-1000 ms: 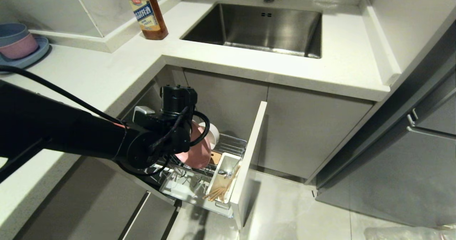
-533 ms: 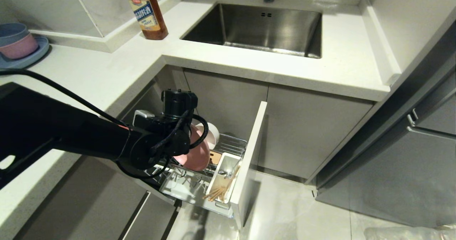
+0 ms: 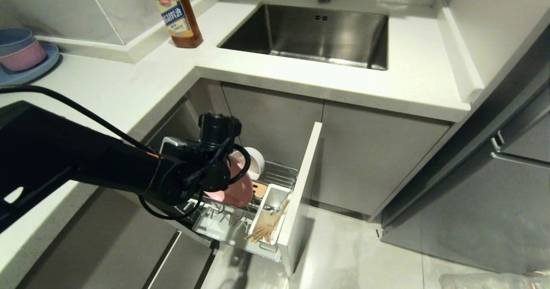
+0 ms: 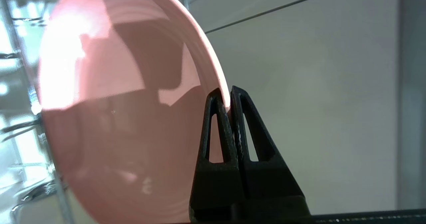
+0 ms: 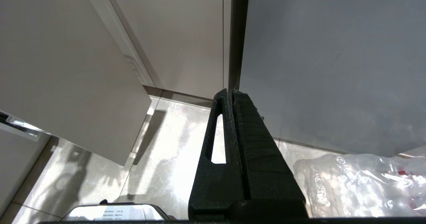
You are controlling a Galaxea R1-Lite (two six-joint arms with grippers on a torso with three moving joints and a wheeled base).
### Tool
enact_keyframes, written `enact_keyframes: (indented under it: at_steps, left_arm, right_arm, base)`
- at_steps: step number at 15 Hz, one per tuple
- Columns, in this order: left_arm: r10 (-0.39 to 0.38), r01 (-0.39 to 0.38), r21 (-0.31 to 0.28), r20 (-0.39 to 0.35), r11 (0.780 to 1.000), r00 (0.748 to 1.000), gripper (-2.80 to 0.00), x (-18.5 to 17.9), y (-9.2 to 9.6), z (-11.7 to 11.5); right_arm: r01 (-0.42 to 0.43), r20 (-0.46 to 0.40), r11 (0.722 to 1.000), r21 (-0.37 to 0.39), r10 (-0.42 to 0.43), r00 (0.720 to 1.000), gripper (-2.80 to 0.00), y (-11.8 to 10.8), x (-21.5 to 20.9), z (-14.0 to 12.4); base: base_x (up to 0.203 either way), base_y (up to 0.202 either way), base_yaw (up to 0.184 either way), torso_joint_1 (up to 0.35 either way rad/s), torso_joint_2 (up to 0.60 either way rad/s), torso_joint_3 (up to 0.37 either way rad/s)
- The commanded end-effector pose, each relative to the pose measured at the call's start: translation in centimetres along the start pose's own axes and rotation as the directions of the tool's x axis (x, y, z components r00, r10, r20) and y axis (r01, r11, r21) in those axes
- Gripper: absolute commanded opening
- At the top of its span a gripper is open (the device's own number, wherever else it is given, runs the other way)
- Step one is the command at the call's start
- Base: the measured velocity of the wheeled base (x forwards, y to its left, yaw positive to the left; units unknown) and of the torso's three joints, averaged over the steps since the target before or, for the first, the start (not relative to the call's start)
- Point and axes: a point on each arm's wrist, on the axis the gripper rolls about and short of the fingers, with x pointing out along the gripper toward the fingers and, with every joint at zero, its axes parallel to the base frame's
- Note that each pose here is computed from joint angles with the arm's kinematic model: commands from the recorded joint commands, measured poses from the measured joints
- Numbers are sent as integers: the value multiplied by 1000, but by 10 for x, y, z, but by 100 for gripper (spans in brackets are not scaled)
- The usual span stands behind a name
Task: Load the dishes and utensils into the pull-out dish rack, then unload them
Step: Pick up the plate and place it in the cupboard
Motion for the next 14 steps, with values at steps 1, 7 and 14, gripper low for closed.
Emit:
enact_keyframes:
  at_steps: [1,7,14]
  left_arm:
    - [20,-20,1,3,1000,1000,-280,1,4,0]
    - [56,-57,32,10,998,998,-280,1,9,-1]
    - [115,-115,75,7,991,993,-280,3,20,-5]
  right_arm:
    - [0,-2,1000,0,0,1000,-280,0,0,-1]
    - [0,-2,1000,0,0,1000,-280,0,0,-1]
    - [0,-3,1000,0,0,1000,-280,0,0,-1]
  base:
    - [0,0,0,0,0,0]
    - [0,0,0,0,0,0]
    - [0,0,0,0,0,0]
